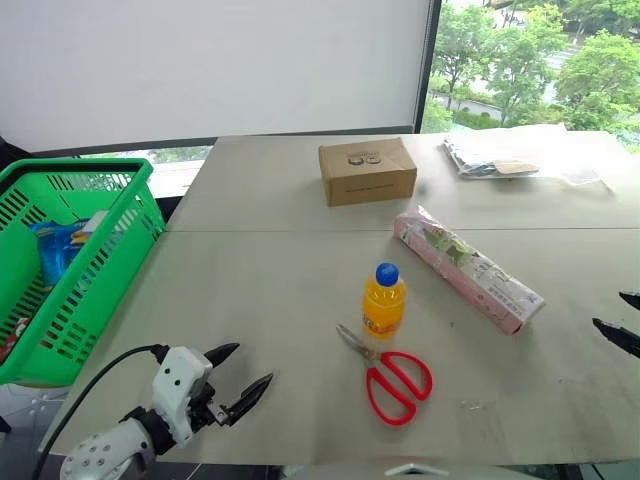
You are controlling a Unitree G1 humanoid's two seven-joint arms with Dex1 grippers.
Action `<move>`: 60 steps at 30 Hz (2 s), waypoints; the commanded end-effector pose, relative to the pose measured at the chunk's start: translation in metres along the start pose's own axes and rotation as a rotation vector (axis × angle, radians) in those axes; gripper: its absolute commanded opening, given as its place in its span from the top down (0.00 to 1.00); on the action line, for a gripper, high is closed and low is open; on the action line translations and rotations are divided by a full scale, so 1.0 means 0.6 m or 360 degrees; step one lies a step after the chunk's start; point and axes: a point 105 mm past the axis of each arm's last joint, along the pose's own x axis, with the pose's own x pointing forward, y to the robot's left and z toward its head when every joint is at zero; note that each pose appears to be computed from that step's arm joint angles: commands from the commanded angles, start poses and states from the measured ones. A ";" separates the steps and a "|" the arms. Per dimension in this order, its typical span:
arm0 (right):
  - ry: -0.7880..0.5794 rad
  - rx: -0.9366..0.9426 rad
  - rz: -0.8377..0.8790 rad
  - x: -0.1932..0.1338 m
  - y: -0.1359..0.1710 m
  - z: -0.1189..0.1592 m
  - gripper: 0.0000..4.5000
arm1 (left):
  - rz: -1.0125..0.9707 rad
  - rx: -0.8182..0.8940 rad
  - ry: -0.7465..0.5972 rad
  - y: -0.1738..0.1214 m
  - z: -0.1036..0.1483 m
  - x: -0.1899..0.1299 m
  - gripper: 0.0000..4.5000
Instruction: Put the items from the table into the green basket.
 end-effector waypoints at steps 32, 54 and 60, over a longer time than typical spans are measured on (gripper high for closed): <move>-0.0309 0.0024 0.0719 0.081 0.178 0.175 0.00 | -0.0170 0.0102 -0.0249 0.042 0.101 -0.026 0.01; 0.0365 -0.0235 0.1118 0.255 0.387 0.025 0.00 | -0.0879 0.0400 0.0258 -0.071 0.160 -0.155 0.01; 0.0507 -0.0319 0.1022 0.293 0.378 0.006 0.00 | -0.0770 0.0339 0.0185 -0.106 0.165 -0.157 0.01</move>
